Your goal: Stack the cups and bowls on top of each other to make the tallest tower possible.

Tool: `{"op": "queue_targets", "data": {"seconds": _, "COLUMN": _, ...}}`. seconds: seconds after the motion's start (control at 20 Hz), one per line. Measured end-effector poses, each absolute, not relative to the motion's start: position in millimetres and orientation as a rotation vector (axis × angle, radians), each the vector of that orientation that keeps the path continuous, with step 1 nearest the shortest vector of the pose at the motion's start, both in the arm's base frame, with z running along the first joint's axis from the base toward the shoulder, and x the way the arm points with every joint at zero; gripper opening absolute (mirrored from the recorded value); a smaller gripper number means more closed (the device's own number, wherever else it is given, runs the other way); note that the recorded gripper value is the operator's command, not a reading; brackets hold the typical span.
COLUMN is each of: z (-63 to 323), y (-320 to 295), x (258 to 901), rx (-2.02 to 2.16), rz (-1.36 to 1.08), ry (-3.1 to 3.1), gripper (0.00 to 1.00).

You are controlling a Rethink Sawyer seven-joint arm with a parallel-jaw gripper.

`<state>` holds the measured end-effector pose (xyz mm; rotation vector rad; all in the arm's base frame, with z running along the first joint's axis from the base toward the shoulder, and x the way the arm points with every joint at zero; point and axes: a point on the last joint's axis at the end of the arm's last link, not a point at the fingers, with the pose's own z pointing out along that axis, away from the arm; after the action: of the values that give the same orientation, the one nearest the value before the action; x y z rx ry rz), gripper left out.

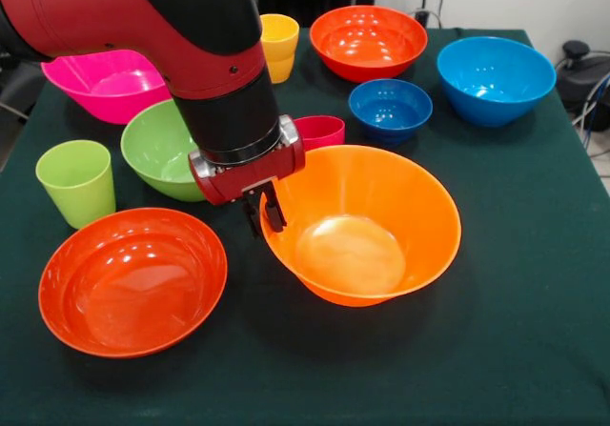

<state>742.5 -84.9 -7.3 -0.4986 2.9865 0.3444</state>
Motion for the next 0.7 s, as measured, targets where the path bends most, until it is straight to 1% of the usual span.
{"op": "queue_targets", "data": {"seconds": 0.7, "z": -13.6, "y": -87.5, "x": 726.1, "rx": -0.502, "rz": 0.374, "ry": 3.008, "gripper": 0.0}}
